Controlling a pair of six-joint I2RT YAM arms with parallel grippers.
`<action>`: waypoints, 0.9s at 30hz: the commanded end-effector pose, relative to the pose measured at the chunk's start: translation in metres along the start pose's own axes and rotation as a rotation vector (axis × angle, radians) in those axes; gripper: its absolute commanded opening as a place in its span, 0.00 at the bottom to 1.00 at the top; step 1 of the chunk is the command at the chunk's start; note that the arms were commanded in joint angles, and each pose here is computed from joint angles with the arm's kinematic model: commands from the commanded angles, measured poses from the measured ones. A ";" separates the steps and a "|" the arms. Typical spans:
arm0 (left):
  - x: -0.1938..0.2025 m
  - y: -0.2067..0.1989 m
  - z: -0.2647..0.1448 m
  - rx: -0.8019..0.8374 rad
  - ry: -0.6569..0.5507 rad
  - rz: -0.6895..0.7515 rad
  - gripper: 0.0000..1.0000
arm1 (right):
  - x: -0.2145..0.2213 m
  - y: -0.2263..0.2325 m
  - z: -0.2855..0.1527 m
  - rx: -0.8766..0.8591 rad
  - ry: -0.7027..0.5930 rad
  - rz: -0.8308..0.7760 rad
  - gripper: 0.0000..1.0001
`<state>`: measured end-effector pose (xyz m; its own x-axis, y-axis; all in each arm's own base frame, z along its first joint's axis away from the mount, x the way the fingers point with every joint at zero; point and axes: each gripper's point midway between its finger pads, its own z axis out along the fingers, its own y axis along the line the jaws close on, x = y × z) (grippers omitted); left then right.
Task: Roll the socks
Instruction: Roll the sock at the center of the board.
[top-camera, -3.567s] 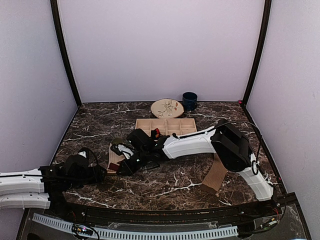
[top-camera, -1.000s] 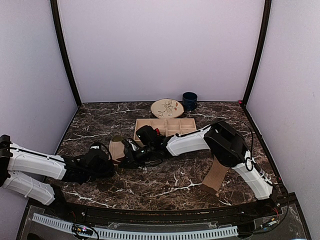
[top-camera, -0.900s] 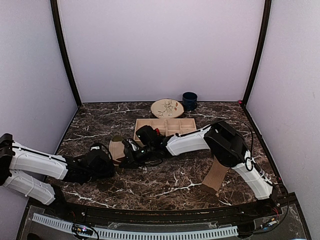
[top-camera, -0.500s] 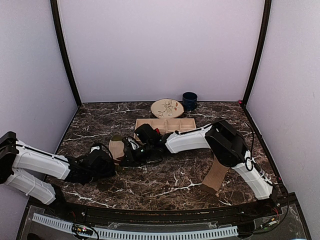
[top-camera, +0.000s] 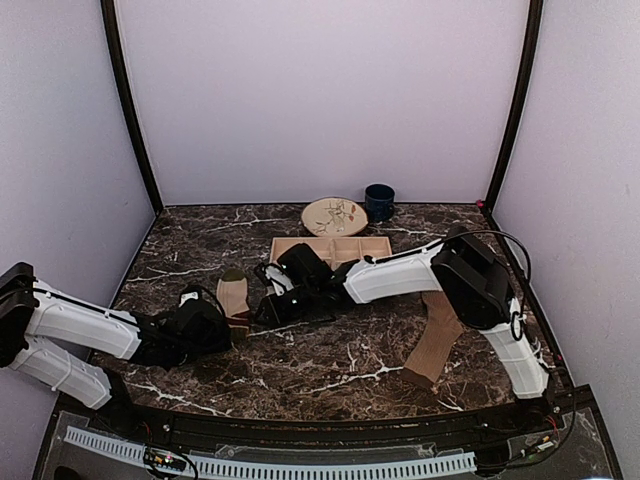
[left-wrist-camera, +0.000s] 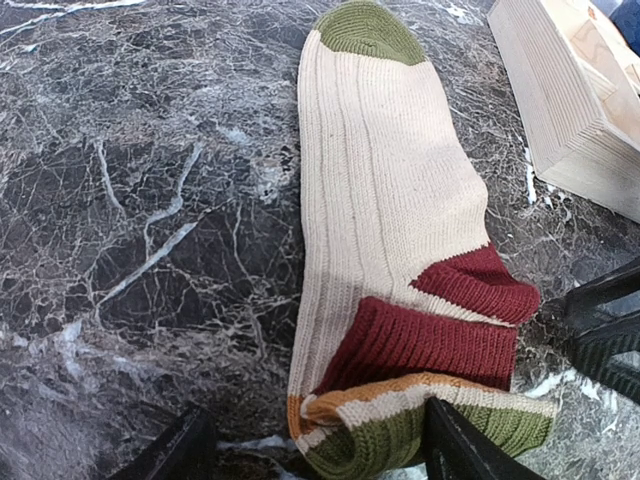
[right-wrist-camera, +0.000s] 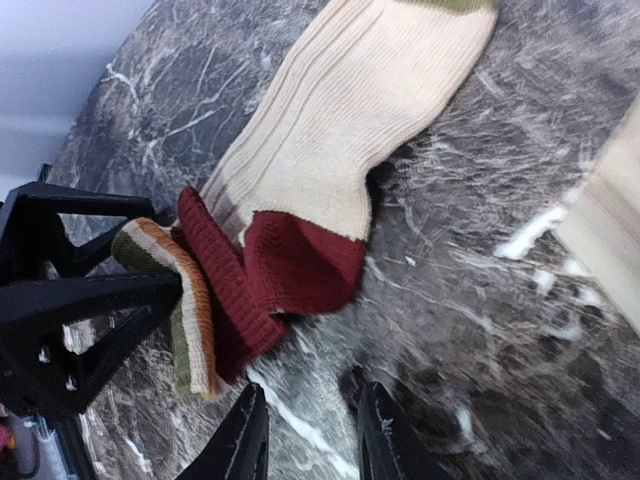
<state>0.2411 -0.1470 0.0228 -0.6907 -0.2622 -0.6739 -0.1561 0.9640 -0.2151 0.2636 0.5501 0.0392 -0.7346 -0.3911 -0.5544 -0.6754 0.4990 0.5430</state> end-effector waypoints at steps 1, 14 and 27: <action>0.014 0.013 0.002 -0.030 0.035 0.008 0.73 | -0.023 0.015 -0.027 0.132 -0.136 -0.236 0.30; 0.017 0.010 0.001 0.005 0.047 -0.004 0.70 | 0.014 0.032 -0.043 0.435 -0.256 -0.764 0.32; 0.020 0.004 0.001 0.040 0.067 -0.004 0.69 | 0.033 0.057 -0.021 0.555 -0.275 -1.035 0.48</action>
<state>0.2410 -0.1517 0.0222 -0.6853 -0.2878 -0.6690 -0.1464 0.9543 -0.2605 0.1962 0.5378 0.0644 0.1532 -0.6460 -0.7478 -0.8162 0.3439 -0.4642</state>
